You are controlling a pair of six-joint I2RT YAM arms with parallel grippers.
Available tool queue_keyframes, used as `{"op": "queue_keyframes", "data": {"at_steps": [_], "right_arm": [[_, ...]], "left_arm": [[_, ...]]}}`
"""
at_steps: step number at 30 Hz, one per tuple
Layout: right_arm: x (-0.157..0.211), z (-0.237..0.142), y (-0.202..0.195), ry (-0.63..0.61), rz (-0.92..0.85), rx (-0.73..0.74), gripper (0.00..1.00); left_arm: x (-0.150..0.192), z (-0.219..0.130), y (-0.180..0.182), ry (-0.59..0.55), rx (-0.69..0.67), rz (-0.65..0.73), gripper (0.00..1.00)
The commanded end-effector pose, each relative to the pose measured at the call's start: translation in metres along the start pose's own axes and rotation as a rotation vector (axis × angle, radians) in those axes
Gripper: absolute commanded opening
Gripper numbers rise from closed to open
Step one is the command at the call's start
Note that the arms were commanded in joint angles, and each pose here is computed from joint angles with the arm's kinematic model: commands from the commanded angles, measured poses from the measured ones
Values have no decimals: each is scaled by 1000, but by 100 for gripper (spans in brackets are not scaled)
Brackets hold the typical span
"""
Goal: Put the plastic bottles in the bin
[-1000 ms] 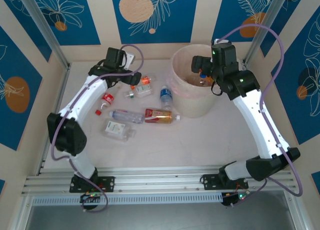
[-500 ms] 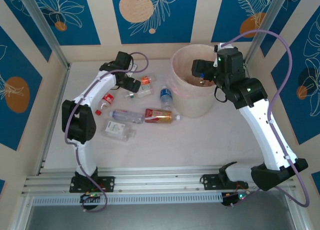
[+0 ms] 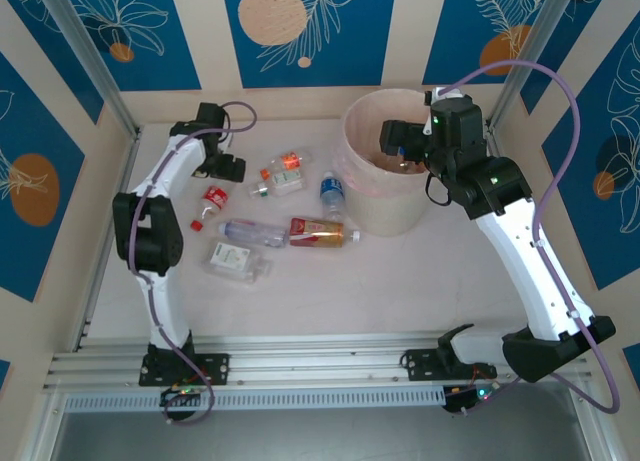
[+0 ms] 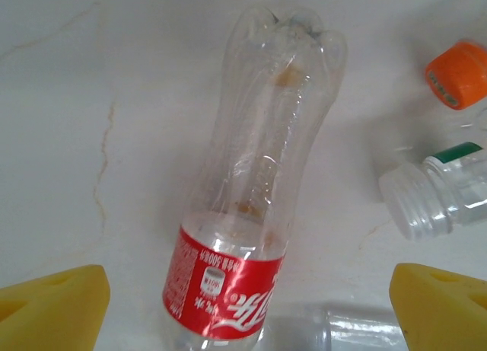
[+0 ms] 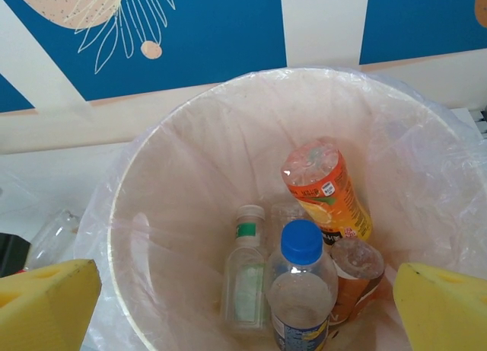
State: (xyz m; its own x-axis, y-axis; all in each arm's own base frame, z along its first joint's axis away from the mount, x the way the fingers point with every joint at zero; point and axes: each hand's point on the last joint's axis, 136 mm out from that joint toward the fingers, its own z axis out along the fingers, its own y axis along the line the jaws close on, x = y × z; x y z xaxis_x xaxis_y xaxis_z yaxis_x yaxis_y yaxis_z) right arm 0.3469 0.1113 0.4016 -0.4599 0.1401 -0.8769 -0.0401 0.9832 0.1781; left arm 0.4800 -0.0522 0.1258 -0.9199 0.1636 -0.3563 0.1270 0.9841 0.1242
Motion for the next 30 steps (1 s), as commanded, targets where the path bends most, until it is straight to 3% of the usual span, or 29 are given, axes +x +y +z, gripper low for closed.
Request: {"op": "queue_keyframes", "data": {"at_steps": [1,9,18,26,30], "right_arm": [[-4,-5,3,-23,17,-16,99],[-4,-7,5,-29,16,-18,99],[-1,-6,7,-27,10,-16,99],[4,-4,6,-18,9,-6,99],[6,-1,6,-12,12,-4,99]], "left_arm": [[3,13,-4,52,43,-3,95],[3,47,7,130,-23,13,94],[-7,74,21,155,-39,-9,82],[-2,96,24,189,-27,-21,81],[-2,100,29,189,-31,-31,74]]}}
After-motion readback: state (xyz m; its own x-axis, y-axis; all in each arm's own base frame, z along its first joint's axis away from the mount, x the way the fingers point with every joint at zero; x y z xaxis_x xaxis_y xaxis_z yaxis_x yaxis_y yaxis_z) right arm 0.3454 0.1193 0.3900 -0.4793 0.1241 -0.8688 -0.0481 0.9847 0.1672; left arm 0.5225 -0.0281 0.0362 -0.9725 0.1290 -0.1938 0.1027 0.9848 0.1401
